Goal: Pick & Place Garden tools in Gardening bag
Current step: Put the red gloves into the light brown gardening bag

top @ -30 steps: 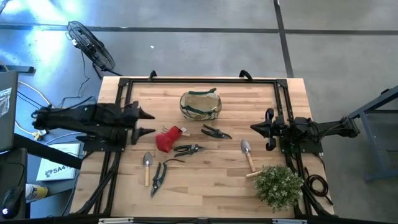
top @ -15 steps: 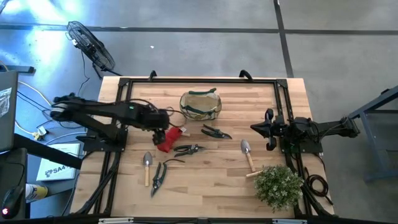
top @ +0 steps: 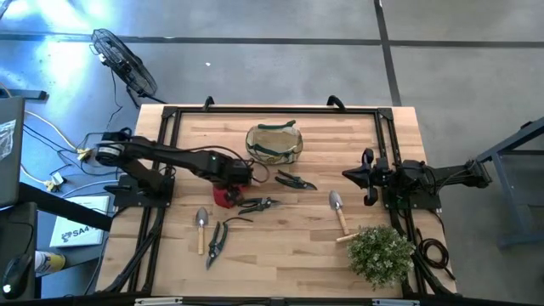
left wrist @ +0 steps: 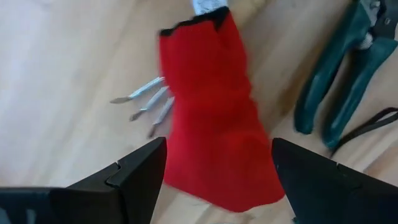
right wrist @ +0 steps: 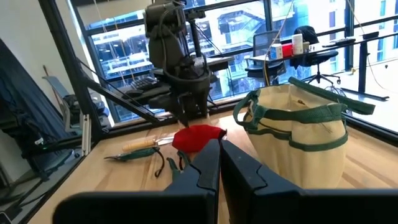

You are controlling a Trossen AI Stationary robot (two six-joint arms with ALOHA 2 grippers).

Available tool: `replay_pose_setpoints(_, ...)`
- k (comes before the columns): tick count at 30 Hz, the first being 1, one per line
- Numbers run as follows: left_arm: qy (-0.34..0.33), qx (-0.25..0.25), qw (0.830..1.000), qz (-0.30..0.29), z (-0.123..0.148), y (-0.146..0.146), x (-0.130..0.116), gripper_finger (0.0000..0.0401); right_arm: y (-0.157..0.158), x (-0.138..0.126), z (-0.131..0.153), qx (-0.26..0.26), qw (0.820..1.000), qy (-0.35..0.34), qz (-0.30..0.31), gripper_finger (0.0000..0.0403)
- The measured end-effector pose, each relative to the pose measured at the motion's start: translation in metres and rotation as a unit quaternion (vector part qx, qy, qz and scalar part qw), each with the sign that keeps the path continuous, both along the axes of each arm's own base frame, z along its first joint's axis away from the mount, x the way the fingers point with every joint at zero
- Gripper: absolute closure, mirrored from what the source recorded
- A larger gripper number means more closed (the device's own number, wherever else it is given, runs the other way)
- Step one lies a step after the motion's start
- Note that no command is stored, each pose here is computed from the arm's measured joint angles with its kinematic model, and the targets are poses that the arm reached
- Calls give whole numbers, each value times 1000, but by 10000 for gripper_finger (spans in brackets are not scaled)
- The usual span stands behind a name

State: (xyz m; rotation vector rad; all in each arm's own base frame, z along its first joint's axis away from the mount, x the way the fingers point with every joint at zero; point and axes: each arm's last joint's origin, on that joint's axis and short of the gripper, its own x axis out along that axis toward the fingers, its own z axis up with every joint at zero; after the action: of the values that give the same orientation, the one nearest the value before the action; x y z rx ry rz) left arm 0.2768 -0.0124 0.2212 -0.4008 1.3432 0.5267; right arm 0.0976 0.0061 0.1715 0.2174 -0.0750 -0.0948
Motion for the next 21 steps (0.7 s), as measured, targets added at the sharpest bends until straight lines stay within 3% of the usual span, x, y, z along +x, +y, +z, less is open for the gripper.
replay_pose_setpoints(6,5,-36,999,32,-9,-2,6,117,0,0,-1,-1,1000,5,0,398)
replay_pose_setpoints(21,-1,-15,998,57,-10,-1,7,117,0,0,-1,-1,1000,6,0,398)
